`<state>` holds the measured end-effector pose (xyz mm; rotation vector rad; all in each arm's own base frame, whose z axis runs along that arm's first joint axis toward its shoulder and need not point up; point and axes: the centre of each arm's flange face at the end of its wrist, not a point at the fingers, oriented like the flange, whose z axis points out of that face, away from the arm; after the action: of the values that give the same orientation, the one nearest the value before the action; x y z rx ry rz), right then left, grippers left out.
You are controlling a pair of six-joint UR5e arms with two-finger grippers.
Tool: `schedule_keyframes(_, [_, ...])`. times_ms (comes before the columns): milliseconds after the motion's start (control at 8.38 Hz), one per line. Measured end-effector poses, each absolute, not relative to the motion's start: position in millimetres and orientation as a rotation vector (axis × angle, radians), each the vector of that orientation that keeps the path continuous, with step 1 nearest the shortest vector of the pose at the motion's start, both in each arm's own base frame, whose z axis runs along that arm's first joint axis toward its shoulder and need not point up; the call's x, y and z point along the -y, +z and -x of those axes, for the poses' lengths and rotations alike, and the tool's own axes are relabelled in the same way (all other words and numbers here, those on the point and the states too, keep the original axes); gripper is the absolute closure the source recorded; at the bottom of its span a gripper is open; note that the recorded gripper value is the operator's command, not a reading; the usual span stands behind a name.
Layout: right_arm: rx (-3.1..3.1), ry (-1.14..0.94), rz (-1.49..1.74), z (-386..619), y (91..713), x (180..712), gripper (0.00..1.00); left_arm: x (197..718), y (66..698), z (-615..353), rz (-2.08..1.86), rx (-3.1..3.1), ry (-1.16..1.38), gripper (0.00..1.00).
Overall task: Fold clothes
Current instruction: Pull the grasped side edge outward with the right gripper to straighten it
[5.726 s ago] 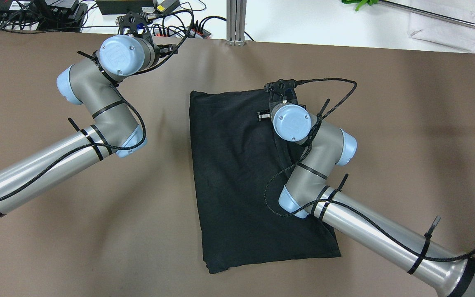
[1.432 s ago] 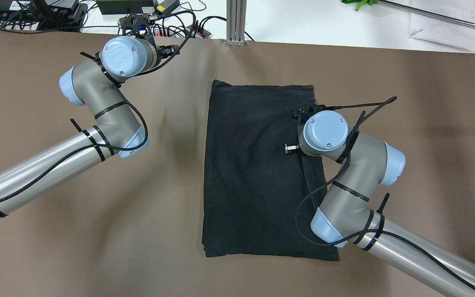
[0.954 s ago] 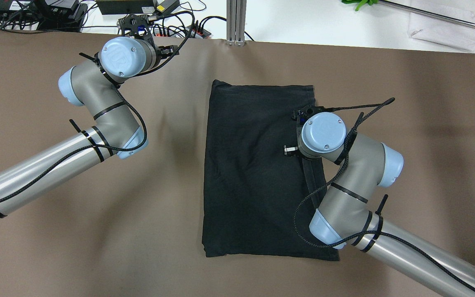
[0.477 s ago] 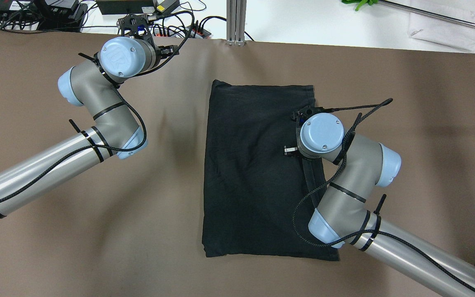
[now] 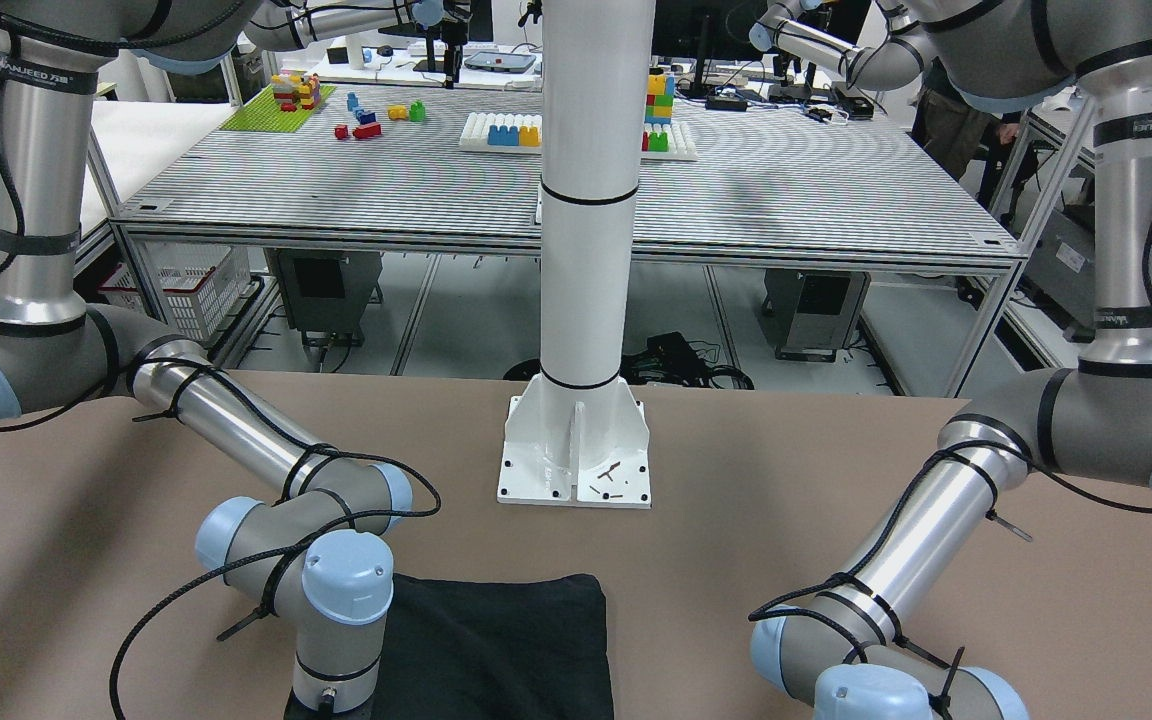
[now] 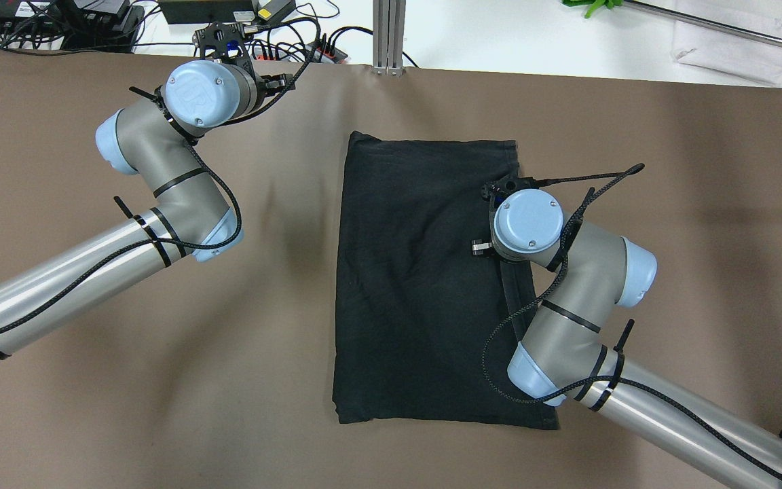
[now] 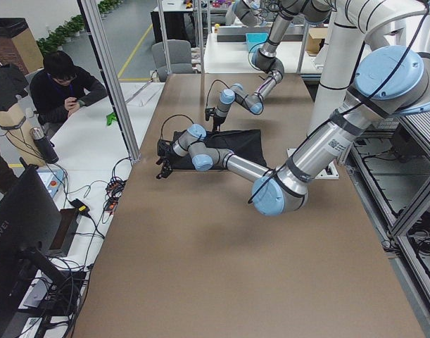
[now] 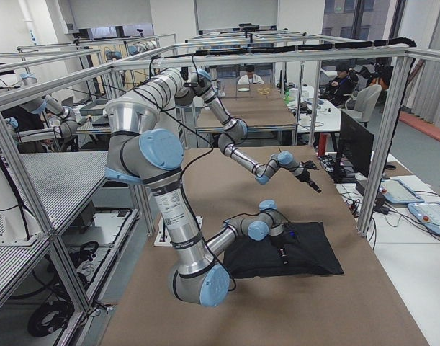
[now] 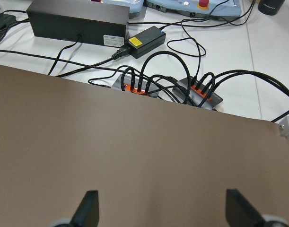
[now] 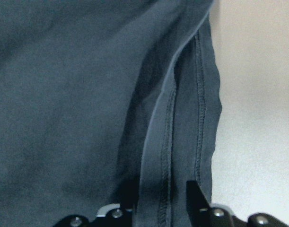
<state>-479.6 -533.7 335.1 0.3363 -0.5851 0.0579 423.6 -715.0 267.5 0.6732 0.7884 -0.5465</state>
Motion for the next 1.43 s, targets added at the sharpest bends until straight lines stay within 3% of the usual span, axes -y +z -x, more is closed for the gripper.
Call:
schedule_keyframes(358, [0.592,0.051,-0.344,480,331,534,0.87,715,267,-424,-0.673,-0.789,-0.546,0.06])
schedule_keyframes(716, [0.592,0.046,-0.342,478,332,533,0.99,715,267,-424,-0.673,-0.789,-0.547,0.05])
schedule_keyframes(1432, [0.591,-0.049,-0.392,446,362,521,0.99,714,265,-425,-0.673,-0.793,-0.549,0.06])
